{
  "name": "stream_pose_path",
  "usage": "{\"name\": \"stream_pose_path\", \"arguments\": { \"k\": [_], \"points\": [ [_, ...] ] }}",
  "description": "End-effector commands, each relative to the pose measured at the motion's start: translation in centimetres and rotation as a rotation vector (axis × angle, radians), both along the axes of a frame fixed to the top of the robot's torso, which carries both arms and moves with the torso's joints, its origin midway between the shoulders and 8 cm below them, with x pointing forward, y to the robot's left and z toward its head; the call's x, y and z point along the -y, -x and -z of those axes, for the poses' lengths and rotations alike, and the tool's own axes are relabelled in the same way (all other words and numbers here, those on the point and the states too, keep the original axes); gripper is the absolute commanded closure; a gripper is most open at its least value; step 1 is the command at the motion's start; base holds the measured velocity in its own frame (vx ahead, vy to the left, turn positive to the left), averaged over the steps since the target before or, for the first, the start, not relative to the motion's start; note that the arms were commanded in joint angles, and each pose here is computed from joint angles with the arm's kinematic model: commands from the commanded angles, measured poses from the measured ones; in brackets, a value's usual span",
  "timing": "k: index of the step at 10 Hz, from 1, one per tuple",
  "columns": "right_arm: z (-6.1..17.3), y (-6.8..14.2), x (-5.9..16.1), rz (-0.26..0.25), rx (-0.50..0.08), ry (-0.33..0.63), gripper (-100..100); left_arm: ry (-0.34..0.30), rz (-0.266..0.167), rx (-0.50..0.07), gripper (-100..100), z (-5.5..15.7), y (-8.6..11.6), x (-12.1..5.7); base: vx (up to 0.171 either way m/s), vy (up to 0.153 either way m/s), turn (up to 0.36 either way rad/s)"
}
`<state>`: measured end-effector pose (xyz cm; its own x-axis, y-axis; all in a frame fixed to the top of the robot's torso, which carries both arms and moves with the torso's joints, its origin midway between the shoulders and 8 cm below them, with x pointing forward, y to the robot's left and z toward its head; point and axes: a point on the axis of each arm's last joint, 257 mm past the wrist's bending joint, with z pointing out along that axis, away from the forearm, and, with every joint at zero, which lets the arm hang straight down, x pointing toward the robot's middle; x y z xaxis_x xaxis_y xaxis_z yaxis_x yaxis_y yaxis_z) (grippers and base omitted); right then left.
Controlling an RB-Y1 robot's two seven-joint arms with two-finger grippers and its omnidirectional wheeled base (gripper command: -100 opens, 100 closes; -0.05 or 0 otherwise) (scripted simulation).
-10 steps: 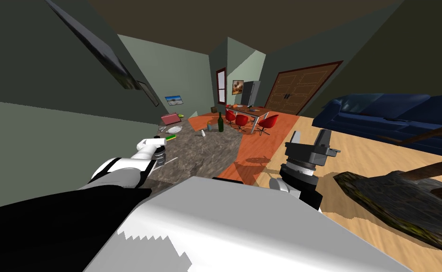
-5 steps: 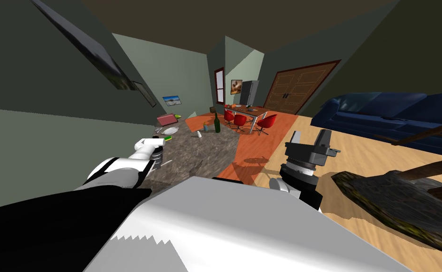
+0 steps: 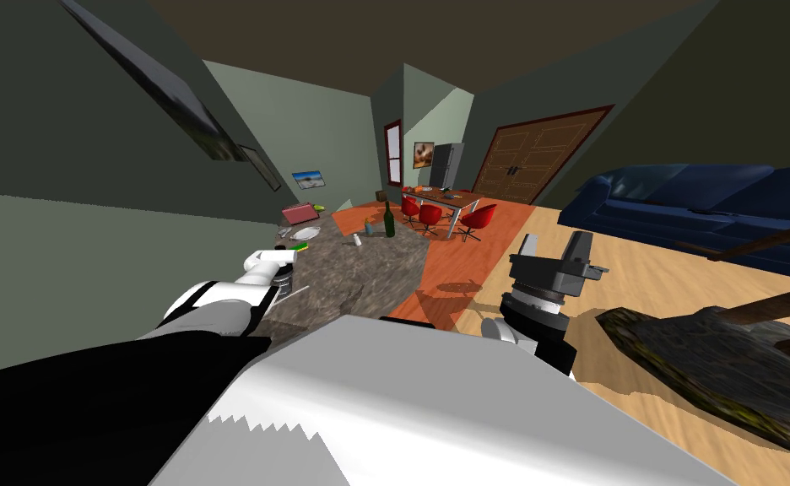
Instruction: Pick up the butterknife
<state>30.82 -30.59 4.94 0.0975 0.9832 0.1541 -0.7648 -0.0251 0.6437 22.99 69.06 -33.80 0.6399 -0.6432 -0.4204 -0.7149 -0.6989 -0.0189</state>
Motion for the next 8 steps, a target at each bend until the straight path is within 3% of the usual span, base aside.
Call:
{"name": "stream_pose_path", "arguments": {
  "k": [1,3,4,5,8],
  "points": [
    [0.0,0.0,0.0,0.000,0.000,0.000,0,0.000,0.000,0.000,100,0.0,0.0,0.0,0.000,0.000,0.000],
    [0.0,0.0,0.0,0.000,0.000,0.000,0,0.000,0.000,0.000,100,0.0,0.0,0.0,0.000,0.000,0.000],
    [0.0,0.0,0.0,0.000,0.000,0.000,0,0.000,0.000,0.000,0,0.0,0.0,0.0,0.000,0.000,0.000],
    [0.0,0.0,0.0,0.000,0.000,0.000,0,-0.040,0.002,-0.038,-100,-0.1,1.5,-1.2,0.016,-0.025,-0.014],
    [0.0,0.0,0.0,0.000,0.000,0.000,0,-0.089,0.006,-0.086,-100,-0.4,3.4,-2.7,0.024,-0.041,-0.005]
  ]
}}
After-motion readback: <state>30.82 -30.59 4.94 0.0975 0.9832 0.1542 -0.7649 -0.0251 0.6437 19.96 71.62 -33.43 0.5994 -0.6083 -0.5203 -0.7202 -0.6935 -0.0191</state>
